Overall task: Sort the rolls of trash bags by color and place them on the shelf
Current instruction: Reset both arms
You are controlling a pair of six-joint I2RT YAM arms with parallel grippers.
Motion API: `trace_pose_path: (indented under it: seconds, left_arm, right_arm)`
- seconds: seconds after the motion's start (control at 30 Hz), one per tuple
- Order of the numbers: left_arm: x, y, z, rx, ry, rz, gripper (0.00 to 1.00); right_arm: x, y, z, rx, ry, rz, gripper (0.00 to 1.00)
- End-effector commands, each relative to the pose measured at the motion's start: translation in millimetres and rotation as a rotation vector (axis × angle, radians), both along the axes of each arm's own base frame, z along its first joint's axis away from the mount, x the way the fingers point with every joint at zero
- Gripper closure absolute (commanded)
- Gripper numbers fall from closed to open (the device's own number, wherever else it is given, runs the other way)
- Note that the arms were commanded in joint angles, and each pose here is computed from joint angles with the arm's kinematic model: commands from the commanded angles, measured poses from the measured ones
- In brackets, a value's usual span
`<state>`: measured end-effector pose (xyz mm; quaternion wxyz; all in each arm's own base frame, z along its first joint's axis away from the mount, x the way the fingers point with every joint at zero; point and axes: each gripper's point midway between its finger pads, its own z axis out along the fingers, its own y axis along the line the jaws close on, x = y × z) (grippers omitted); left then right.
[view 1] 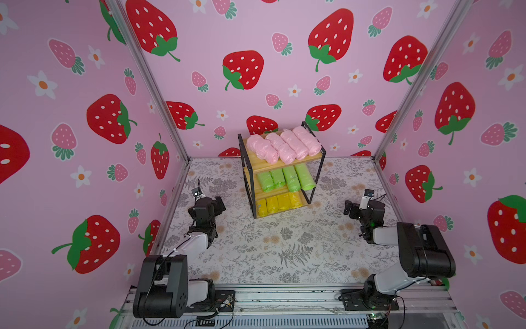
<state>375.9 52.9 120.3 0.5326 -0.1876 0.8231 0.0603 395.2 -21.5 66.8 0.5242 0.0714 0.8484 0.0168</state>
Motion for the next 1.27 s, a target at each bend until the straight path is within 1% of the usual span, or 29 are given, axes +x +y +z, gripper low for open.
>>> trace_pose_path:
  seconds: [0.0, 0.1, 0.2, 0.27, 0.3, 0.33, 0.4, 0.43, 0.5, 0.57, 0.6, 0.67, 1.23]
  left_arm:
    - [27.2, -7.3, 30.4, 0.031, -0.074, -0.072, 0.0]
    - [23.4, -16.2, 26.9, 0.043, -0.059, -0.134, 0.0]
    - [8.8, -9.0, 26.3, 0.072, -0.067, -0.095, 0.0]
    - [1.1, -5.9, 12.6, 0.123, -0.044, -0.055, 0.0]
    - [2.9, -9.3, 5.2, 0.144, -0.024, -0.067, 0.0]
    - [7.5, -16.9, -4.0, 0.156, 0.005, -0.108, 0.0]
    - [17.0, -26.8, -12.1, 0.178, 0.014, -0.146, 0.0]
    - [18.7, -32.4, -19.5, 0.186, 0.002, -0.177, 0.0]
    - [22.4, -30.8, -26.7, 0.196, -0.047, -0.17, 0.0]
    - [23.3, -29.5, -33.5, 0.129, 0.009, -0.204, 0.0]
    - [25.8, -27.0, -32.6, 0.117, -0.015, -0.201, 0.0]
    - [24.1, -26.8, -33.8, 0.115, 0.004, -0.204, 0.0]
    - [23.8, -29.3, -31.9, 0.137, -0.001, -0.2, 0.0]
  right_arm:
    - [8.9, 4.5, 14.1, -0.022, -0.039, 0.024, 0.01]
    - [9.1, 4.5, 15.0, -0.024, -0.042, 0.024, 0.01]
    - [9.1, 3.8, 14.8, -0.023, -0.042, 0.022, 0.01]
    - [9.1, 4.1, 14.8, -0.022, -0.042, 0.024, 0.01]
    - [9.2, 3.8, 14.4, -0.021, -0.041, 0.023, 0.01]
    - [9.2, 3.9, 15.0, -0.021, -0.043, 0.024, 0.01]
    - [8.8, 4.2, 14.6, -0.02, -0.042, 0.025, 0.01]
    - [8.8, 3.9, 14.5, -0.021, -0.042, 0.024, 0.01]
    - [9.1, 3.9, 15.1, -0.02, -0.043, 0.025, 0.01]
    - [9.2, 4.3, 14.8, -0.02, -0.043, 0.026, 0.01]
    - [9.0, 4.2, 14.5, -0.019, -0.041, 0.026, 0.01]
    - [9.0, 4.2, 14.9, -0.021, -0.042, 0.025, 0.01]
    - [9.4, 5.5, 14.5, -0.021, -0.039, 0.032, 0.01]
